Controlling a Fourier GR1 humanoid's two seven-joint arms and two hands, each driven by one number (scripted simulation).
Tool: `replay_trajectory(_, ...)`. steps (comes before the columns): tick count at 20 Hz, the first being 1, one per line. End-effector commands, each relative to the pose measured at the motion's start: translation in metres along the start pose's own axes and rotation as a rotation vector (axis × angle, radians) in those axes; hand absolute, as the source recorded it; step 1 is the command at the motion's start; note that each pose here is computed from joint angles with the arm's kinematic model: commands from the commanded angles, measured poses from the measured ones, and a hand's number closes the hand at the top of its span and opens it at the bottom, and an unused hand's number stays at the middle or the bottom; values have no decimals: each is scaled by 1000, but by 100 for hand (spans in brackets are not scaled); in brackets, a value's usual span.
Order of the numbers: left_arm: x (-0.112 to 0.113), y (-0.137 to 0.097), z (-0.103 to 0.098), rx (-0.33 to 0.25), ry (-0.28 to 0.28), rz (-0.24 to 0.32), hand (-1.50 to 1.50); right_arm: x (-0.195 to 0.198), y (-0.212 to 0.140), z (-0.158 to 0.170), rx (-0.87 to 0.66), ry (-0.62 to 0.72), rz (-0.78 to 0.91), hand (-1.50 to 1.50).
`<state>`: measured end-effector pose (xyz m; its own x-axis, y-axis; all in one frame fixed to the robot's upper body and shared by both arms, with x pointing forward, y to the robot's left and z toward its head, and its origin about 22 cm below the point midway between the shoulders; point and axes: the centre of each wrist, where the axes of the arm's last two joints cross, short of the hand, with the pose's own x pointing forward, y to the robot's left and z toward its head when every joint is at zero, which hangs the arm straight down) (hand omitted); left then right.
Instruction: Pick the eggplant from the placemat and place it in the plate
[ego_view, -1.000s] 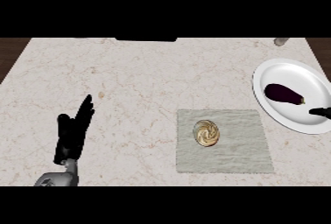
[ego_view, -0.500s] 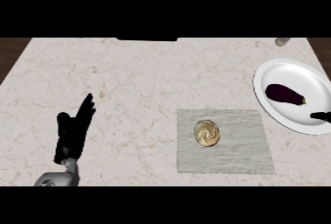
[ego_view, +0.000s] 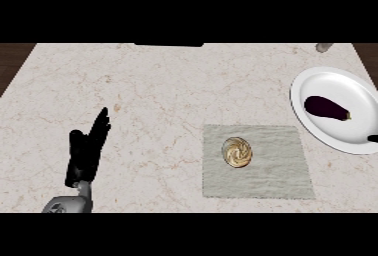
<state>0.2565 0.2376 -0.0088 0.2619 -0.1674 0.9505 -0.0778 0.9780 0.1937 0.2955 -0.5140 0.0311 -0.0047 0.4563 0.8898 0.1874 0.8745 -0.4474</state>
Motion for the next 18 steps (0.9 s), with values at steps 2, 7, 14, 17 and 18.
replay_trajectory(2, -7, 4, 11, -4, 8, -1, 0, -9, -20, 18, -45, 18, 5, -150)
replay_trajectory(7, 3, -4, 4, 4, -14, 15, 0, -9, -35, 26, -87, 9, -7, -150)
replay_trajectory(14, -7, 15, 3, 8, -3, 4, 0, -19, -45, 45, -177, 50, 19, -150)
replay_trajectory(17, 9, -11, 0, -1, -18, -3, 0, -19, -45, 44, -181, 41, 26, -150)
replay_trajectory(18, -8, 0, 3, -18, 4, -4, 0, -16, -55, 47, -179, 44, 27, -150)
